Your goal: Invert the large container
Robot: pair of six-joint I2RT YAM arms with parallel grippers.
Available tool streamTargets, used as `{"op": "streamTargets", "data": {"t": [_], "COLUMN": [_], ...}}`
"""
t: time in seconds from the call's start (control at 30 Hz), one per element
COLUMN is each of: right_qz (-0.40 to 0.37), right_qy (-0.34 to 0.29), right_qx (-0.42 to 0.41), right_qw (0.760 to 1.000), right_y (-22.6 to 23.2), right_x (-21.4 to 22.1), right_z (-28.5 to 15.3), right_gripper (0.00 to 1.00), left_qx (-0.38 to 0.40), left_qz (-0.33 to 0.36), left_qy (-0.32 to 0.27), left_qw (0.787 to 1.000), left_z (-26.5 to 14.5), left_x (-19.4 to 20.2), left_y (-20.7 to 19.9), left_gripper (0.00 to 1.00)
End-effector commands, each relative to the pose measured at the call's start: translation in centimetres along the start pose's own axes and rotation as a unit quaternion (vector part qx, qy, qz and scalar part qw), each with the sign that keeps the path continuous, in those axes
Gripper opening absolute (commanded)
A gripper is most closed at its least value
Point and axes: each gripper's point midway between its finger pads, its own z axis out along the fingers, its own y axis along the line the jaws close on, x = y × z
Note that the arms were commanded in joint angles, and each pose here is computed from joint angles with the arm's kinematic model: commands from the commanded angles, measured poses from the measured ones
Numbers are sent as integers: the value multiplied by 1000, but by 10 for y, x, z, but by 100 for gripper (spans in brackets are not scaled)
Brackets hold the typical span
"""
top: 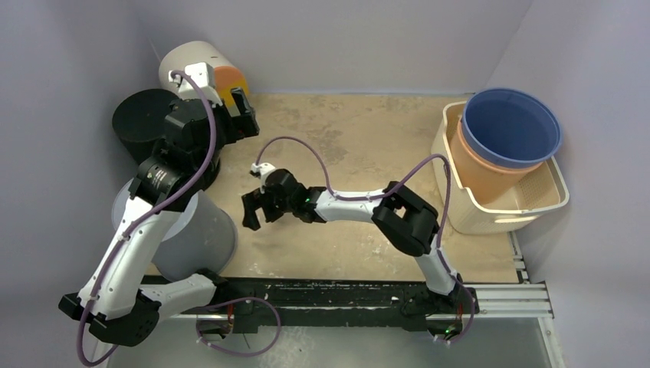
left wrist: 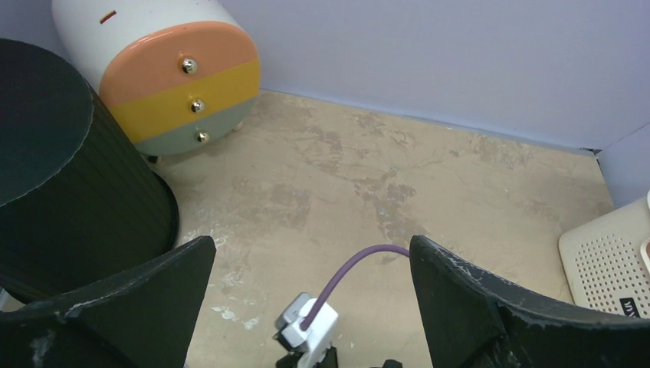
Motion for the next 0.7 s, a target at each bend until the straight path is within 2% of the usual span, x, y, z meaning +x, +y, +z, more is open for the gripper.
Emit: {"op": "streamTargets", "data": {"t": [0.0,0.2,0.4,0.67], "right_qz": [-34,-25,-29,-32], "right_qy": [-34,-34,-62,-94], "right_qx": [-90,-154,-225,-261], "right_qw": [995,987,972,960], "right_y": [58,88,122,139], "right_x": [-34,-42,-69,-90], "right_z": [8,27,41,47], "right_gripper": [100,100,100,100], "left_qx": [10,7,2,-5], "left_qz": [-1,-1,4,9], "left_qy": [-29,-34,-33,-26], "left_qw": [1000,999,999,1000], "left_z": [-4,-7,-8,-5], "left_x": [-20,-21,-18,-8], "left_y": [-5,-1,2,5], "left_gripper": [94,95,94,94]}}
